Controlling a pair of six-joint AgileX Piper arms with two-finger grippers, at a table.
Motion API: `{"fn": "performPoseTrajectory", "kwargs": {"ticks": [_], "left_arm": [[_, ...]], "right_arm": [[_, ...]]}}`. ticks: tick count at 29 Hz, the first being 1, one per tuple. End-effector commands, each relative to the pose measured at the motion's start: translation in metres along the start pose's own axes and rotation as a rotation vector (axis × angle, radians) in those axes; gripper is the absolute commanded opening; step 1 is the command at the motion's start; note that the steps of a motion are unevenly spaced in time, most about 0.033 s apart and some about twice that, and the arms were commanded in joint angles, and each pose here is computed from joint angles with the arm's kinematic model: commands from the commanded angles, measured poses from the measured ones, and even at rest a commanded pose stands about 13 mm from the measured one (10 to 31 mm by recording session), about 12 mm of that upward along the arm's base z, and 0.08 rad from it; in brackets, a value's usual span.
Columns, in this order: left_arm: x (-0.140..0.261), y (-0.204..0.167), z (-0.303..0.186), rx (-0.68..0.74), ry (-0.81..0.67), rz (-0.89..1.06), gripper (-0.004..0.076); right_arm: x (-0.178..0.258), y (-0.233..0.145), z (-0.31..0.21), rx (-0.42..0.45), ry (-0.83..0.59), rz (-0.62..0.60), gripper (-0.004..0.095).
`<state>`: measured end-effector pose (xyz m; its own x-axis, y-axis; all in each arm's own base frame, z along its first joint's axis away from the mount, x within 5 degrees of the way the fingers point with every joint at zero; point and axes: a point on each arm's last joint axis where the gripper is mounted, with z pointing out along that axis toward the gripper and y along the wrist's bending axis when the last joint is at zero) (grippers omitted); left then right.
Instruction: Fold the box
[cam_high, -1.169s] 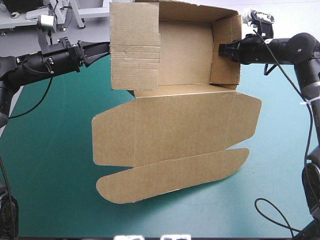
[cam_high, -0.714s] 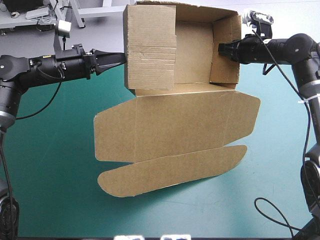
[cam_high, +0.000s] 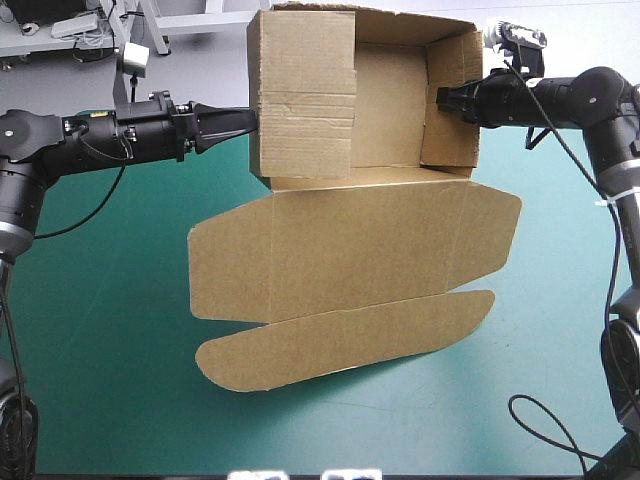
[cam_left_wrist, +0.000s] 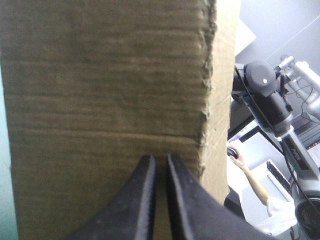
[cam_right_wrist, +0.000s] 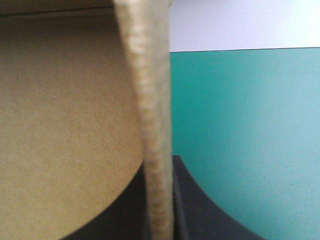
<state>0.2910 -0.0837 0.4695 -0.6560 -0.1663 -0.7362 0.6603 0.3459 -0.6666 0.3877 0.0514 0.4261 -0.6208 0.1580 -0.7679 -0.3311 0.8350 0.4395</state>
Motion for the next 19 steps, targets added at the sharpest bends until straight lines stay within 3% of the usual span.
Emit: {"fn": "performPoseTrajectory", "kwargs": {"ticks": [1, 6, 8, 15, 19], "left_arm": [[-0.001, -0.033, -0.007, 0.095, 0.004, 0.055, 0.0183], [0.0, -0.032, -0.007, 0.083, 0.009, 0.09, 0.0353], [0.0, -0.032, -0.007, 0.083, 0.009, 0.102, 0.0382], [0.0, -0.03, -0.007, 0.065, 0.013, 0.109, 0.0395], [0.002, -0.025, -0.006, 0.016, 0.035, 0.126, 0.0395]], "right_arm": [[-0.015, 0.018, -0.02, -0.046, -0.11, 0.01, -0.0014], [-0.014, 0.016, -0.017, -0.045, -0.102, 0.014, -0.0014], [-0.014, 0.016, -0.017, -0.045, -0.102, 0.014, -0.0014], [-0.013, 0.017, -0.016, -0.045, -0.1, 0.003, -0.0014], [-0.008, 0.027, -0.008, 0.004, -0.069, -0.065, -0.0014]]}}
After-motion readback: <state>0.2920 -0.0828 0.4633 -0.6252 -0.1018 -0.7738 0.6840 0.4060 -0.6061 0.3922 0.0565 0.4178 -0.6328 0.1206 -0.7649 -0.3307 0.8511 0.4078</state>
